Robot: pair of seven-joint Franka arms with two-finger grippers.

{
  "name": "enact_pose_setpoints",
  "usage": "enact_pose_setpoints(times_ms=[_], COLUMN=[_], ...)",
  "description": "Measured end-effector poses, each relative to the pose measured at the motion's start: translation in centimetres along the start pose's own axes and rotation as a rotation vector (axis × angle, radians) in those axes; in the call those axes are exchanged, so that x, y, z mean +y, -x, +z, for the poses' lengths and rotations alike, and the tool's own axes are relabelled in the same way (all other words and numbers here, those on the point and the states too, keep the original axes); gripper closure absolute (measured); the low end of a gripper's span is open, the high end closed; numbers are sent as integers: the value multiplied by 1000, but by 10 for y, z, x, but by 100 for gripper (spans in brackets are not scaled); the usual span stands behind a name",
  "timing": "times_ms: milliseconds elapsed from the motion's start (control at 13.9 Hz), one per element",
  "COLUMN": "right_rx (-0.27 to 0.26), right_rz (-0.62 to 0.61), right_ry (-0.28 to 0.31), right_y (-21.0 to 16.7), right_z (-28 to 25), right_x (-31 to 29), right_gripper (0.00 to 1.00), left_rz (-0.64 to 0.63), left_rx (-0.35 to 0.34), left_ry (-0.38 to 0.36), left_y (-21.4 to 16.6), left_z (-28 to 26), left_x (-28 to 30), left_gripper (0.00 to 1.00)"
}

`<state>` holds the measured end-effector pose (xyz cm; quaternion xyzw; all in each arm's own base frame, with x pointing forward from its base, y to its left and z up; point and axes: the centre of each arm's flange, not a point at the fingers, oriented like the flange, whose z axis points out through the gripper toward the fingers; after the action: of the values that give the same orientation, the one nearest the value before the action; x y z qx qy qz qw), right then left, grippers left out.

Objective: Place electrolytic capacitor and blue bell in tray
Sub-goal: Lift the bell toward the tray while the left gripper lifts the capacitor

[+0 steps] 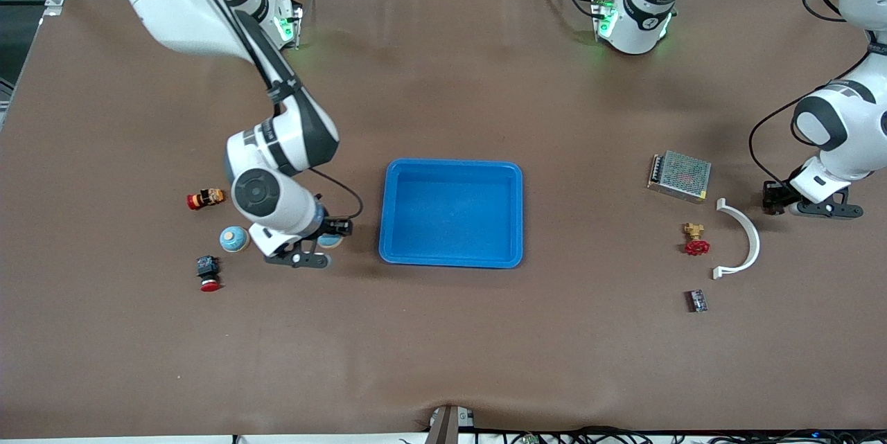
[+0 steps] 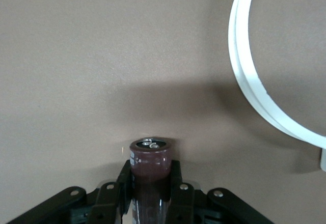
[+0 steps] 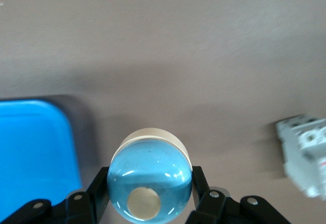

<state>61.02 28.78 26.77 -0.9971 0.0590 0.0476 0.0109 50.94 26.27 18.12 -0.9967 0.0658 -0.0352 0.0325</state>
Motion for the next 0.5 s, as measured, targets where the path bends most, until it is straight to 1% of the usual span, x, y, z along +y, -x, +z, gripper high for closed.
enact_pose_setpoints(times_ms=[288,504], right_rx=[-1,-1], right_rz=[43,49], right_ry=[9,15], right_y=[36,56], right_z=[5,8], right_x=[-52,-77], right_gripper=[32,32], left_rz=[1,-25], left_rx=[20,9], left_ry=[-3,17], left_y=[-11,-24], left_z=[-10,-29], left_x=[4,14], left_gripper=[68,68])
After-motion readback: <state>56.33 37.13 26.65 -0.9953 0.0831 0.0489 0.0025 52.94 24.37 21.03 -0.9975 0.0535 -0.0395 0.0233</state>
